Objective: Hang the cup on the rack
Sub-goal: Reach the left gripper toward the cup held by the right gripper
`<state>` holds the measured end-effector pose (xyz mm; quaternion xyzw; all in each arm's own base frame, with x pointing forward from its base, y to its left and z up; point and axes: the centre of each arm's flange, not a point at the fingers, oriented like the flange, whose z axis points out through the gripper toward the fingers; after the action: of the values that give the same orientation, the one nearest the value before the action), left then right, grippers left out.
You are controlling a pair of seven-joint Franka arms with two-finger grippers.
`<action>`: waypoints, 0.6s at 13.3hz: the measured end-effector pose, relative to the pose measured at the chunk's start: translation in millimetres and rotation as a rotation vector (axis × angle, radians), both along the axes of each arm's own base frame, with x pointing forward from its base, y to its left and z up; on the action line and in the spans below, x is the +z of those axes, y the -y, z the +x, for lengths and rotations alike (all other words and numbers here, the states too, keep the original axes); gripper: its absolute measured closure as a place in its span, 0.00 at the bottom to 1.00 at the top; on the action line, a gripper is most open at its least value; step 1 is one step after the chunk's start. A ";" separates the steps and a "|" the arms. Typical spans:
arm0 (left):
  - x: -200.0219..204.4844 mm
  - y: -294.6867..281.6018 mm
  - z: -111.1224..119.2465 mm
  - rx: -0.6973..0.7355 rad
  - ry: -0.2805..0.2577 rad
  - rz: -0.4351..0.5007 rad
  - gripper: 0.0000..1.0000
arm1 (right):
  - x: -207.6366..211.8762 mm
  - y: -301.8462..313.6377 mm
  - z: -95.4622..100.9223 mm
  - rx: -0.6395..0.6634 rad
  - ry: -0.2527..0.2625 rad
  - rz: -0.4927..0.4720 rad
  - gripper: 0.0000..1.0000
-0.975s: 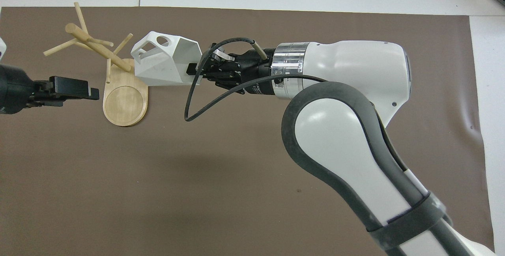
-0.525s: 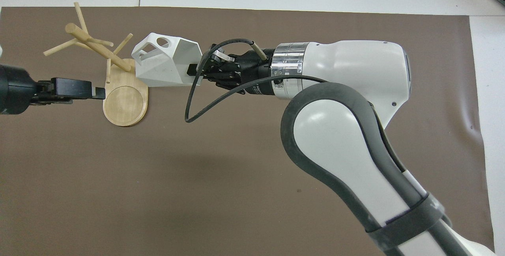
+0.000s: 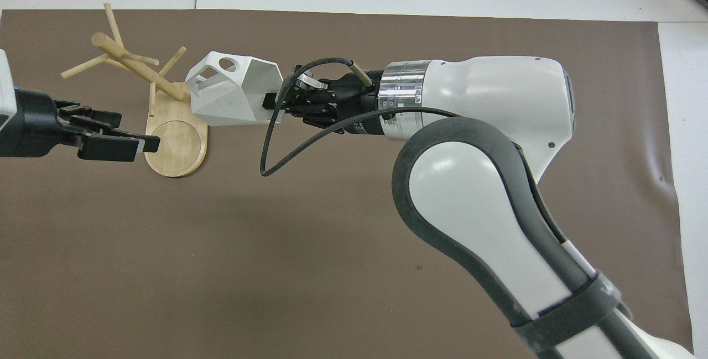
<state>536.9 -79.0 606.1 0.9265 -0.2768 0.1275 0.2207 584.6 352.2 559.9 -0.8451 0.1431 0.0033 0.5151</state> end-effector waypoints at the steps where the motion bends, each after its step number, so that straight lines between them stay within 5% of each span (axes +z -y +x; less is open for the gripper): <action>1: -2.1 0.5 2.8 -0.073 0.051 0.005 0.00 | -0.1 0.0 0.0 0.000 0.000 0.000 0.94; 8: -23.5 25.1 15.3 -0.406 0.230 -0.016 0.00 | -0.4 0.1 0.0 0.003 0.006 -0.011 0.94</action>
<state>552.2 -104.0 582.5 0.8294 -0.4799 0.1871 0.2161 584.6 352.1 559.5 -0.8481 0.1401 0.0007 0.5110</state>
